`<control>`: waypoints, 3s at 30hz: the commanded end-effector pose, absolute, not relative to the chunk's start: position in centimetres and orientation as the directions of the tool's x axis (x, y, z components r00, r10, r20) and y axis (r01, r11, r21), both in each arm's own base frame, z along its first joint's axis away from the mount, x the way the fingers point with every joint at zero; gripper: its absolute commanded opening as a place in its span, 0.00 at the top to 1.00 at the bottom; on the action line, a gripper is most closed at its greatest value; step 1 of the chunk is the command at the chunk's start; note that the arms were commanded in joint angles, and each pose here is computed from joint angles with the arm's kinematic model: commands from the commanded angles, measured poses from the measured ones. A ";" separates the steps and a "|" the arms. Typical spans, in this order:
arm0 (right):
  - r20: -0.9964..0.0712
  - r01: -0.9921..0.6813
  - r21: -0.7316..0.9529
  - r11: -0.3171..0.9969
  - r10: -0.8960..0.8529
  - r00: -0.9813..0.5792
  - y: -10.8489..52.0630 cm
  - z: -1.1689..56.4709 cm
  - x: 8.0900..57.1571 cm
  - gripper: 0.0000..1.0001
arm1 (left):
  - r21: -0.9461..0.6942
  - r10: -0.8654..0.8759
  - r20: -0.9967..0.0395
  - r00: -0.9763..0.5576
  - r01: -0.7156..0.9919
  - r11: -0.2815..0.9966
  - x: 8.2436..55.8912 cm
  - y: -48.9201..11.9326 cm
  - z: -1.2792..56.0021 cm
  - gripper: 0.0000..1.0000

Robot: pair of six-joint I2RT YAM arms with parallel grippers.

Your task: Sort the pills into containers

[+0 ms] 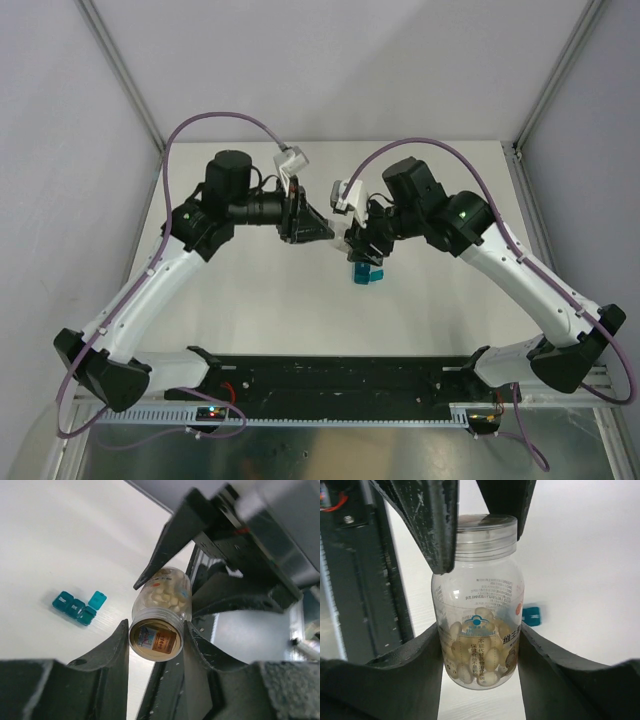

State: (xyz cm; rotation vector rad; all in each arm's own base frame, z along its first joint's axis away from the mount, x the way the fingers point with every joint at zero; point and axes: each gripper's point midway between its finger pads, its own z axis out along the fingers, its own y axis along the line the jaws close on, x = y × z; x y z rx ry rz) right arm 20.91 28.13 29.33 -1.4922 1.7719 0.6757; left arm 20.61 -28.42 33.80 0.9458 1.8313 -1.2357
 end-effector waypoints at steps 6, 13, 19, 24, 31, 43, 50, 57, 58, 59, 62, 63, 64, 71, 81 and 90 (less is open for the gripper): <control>-0.824 -0.844 -0.298 0.445 -0.567 -0.007 28.2 33.0 26.5 1.00 | -0.677 -0.026 -0.702 -0.712 0.656 0.334 24.0 -28.8 35.9 0.49; -0.826 -0.889 -0.249 0.385 -0.564 -0.013 28.4 32.3 25.1 1.00 | -0.571 0.025 -0.802 -0.597 0.778 0.264 22.8 -27.7 36.8 0.02; -0.840 -0.951 -0.132 0.279 -0.541 -0.042 28.6 31.4 22.8 1.00 | -0.344 0.121 -0.921 -0.369 0.920 0.189 20.1 -25.7 36.1 0.00; -0.850 -0.990 -0.013 0.144 -0.523 -0.065 29.0 30.8 20.1 1.00 | -0.115 0.208 -0.965 -0.159 0.971 0.210 19.1 -24.0 34.5 0.00; -0.853 -0.993 0.114 -0.034 -0.516 -0.080 29.5 30.8 16.9 1.00 | 0.045 0.290 -0.957 0.001 0.988 0.145 17.4 -24.5 32.8 0.00; -0.835 -0.982 0.160 -0.102 -0.544 -0.080 29.7 30.0 15.5 1.00 | 0.051 0.303 -0.953 0.027 0.996 0.073 17.1 -26.7 33.1 0.13; -0.823 -0.981 0.165 -0.101 -0.562 -0.081 29.8 29.4 15.5 1.00 | 0.030 0.286 -0.958 0.011 0.998 0.062 16.8 -26.9 33.8 0.20; -0.824 -0.984 0.154 -0.094 -0.562 -0.075 29.9 29.4 15.7 1.00 | 0.017 0.273 -0.962 0.003 0.999 0.050 16.5 -27.0 34.4 0.43; -0.824 -0.985 0.148 -0.089 -0.562 -0.073 29.9 29.4 15.8 1.00 | 0.008 0.273 -0.962 -0.006 0.999 0.049 16.4 -27.1 34.4 0.49; -0.824 -0.986 0.144 -0.083 -0.562 -0.073 29.9 29.5 15.9 1.00 | -0.004 0.275 -0.961 -0.017 0.999 0.048 16.5 -27.2 34.3 0.59; -0.820 -0.995 0.091 -0.034 -0.570 -0.056 29.9 29.5 16.9 1.00 | -0.074 0.278 -0.956 -0.091 0.995 0.070 17.0 -27.7 34.2 0.88; -0.818 -0.997 0.073 -0.011 -0.573 -0.054 29.9 29.6 17.4 1.00 | -0.111 0.278 -0.952 -0.131 0.990 0.086 17.3 -27.9 34.3 0.94; -0.816 -0.999 0.047 0.024 -0.576 -0.053 29.9 29.6 18.1 1.00 | -0.133 0.273 -0.949 -0.157 0.986 0.104 17.6 -28.1 34.6 0.97; -0.809 -0.949 -0.149 0.276 -0.586 -0.044 28.9 30.7 23.3 1.00 | -0.349 0.170 -0.901 -0.400 0.898 0.268 20.6 -29.2 35.7 1.00; -0.799 -0.865 -0.261 0.429 -0.599 -0.056 27.8 31.3 26.5 1.00 | -0.578 0.005 -0.783 -0.622 0.730 0.365 23.8 -29.1 35.8 0.48; -0.794 -0.903 -0.214 0.373 -0.604 -0.061 28.1 30.3 25.1 1.00 | -0.530 0.045 -0.821 -0.570 0.788 0.314 23.4 -28.3 35.7 0.01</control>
